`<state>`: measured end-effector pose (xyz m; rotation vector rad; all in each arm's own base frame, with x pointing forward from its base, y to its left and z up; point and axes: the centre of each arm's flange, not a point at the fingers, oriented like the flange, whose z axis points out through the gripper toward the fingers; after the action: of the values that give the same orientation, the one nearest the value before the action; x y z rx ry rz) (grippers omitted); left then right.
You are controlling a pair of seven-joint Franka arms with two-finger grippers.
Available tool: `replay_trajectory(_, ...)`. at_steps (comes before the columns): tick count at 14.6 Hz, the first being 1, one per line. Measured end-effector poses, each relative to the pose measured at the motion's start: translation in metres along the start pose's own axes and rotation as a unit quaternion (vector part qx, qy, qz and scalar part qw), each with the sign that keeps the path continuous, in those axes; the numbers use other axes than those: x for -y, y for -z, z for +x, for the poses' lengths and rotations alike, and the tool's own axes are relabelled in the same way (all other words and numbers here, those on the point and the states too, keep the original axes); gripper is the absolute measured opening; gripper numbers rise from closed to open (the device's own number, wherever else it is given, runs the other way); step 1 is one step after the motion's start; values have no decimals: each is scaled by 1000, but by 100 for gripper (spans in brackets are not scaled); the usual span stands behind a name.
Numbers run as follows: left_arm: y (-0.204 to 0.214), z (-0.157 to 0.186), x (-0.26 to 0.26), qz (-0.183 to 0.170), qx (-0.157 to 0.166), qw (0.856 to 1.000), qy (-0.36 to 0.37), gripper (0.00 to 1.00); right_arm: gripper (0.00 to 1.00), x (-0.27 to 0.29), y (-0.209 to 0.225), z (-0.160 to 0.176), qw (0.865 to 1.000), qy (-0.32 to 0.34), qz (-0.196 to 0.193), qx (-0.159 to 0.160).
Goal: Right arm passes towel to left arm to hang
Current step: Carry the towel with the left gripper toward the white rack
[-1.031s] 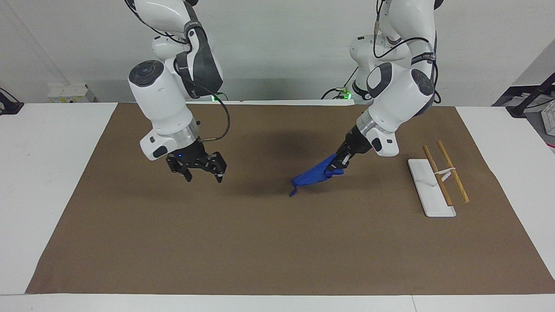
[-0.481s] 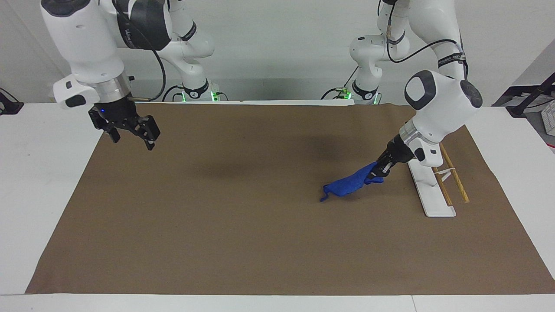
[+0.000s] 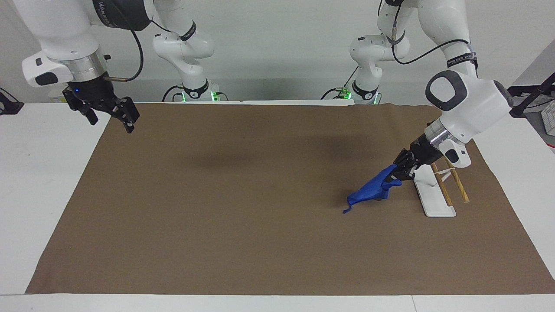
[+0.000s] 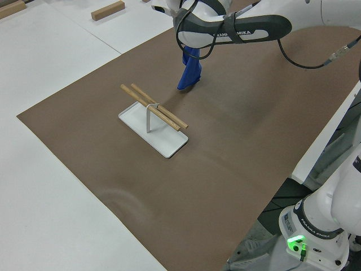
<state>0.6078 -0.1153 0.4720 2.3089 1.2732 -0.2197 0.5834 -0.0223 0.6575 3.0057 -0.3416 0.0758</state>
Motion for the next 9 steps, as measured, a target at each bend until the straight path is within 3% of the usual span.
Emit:
replay_trajectory(4, 24, -22, -25, 19, -71, 994, -80, 2, 100, -9, 1, 0, 1000, 0, 0, 1)
replay_trajectory(9, 44, -50, -45, 23, -113, 980, -164, 2, 100, -5, 1, 0, 1000, 3, 0, 0)
